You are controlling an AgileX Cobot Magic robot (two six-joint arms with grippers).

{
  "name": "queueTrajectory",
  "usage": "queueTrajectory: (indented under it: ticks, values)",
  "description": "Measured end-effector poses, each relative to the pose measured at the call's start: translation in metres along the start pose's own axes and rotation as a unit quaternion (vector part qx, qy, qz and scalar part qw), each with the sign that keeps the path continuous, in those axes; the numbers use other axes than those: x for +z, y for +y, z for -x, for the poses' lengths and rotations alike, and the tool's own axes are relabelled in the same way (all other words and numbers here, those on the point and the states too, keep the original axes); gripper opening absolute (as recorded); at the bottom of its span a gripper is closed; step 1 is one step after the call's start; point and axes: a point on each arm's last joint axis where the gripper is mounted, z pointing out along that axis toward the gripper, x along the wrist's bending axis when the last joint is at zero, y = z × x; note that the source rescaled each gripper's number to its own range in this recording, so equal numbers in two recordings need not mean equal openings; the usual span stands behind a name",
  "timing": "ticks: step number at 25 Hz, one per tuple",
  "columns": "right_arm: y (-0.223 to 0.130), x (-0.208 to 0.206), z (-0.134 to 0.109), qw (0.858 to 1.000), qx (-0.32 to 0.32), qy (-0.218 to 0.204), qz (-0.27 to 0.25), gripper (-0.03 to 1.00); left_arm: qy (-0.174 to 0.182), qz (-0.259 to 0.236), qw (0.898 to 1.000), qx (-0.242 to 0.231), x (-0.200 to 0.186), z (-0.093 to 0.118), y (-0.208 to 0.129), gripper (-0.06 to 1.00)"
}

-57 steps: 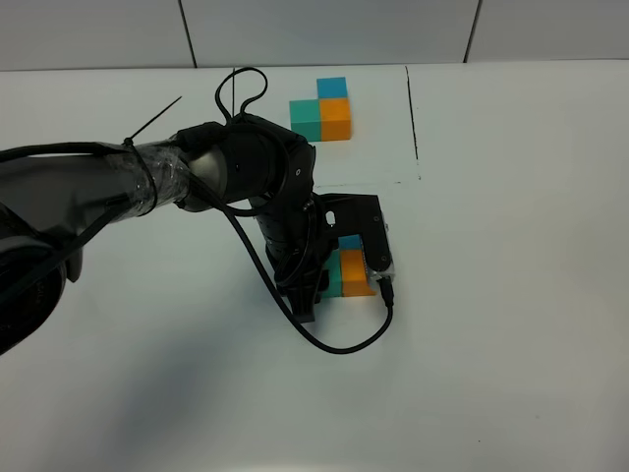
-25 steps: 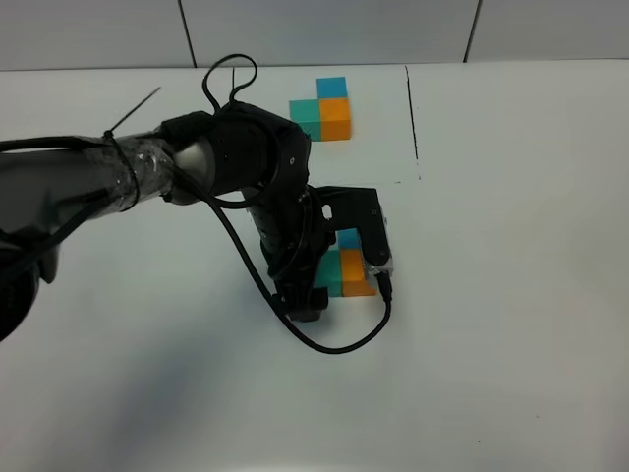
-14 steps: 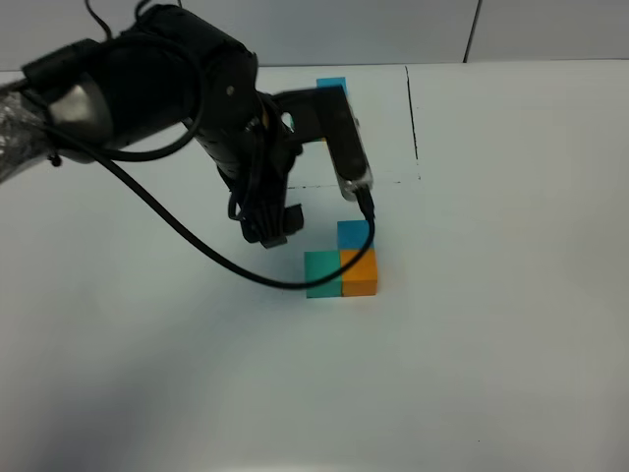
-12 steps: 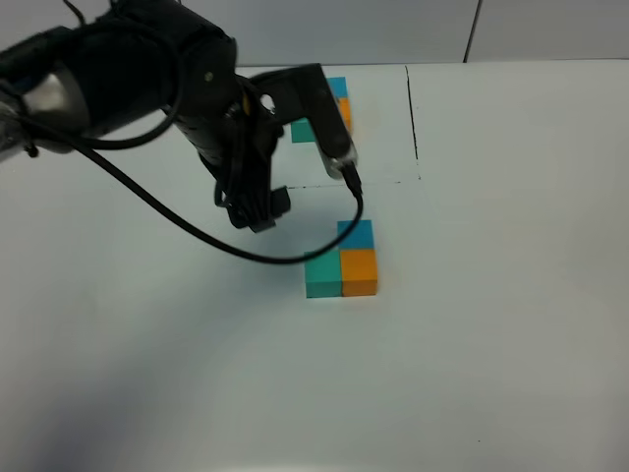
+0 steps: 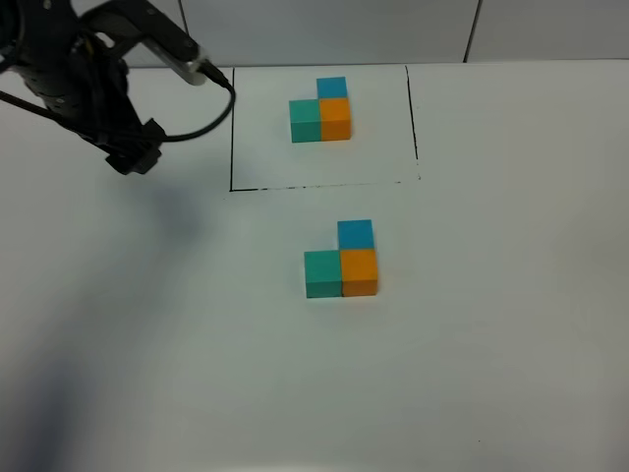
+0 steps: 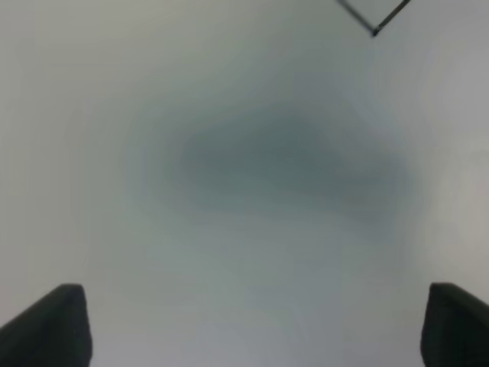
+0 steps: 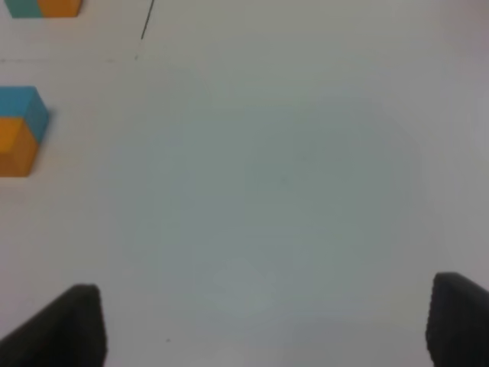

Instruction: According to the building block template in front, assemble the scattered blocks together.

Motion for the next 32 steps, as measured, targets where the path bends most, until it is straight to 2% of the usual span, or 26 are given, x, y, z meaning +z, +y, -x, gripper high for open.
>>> queueTrajectory:
  ticks: [3,6,10,17,22,29,32]
  values:
    - [0.000,0.000,0.000,1.000,0.000,0.000,0.000,0.72,0.000,0.004,0.998,-0.063,-0.009,-0.021,-0.018,0.95]
    - [0.000,0.000,0.000,1.000,0.000,0.000,0.000,0.72,0.006,0.022,0.992,-0.125,-0.023,-0.038,-0.040,0.95]
    - [0.000,0.000,0.000,1.000,0.000,0.000,0.000,0.72,0.021,0.061,0.980,-0.188,-0.049,-0.043,-0.069,0.95]
    - [0.000,0.000,0.000,1.000,0.000,0.000,0.000,0.72,0.050,0.146,0.958,-0.244,-0.126,-0.019,-0.109,0.95]
    - [0.000,0.000,0.000,1.000,0.000,0.000,0.000,0.72,0.067,0.194,0.941,-0.270,-0.165,0.009,-0.148,0.94]
    - [0.000,0.000,0.000,1.000,0.000,0.000,0.000,0.72,0.060,0.235,0.938,-0.246,-0.176,0.061,-0.198,0.90]
    - [0.000,0.000,0.000,1.000,0.000,0.000,0.000,0.72,0.061,0.251,0.933,-0.251,-0.175,0.076,-0.219,0.88]
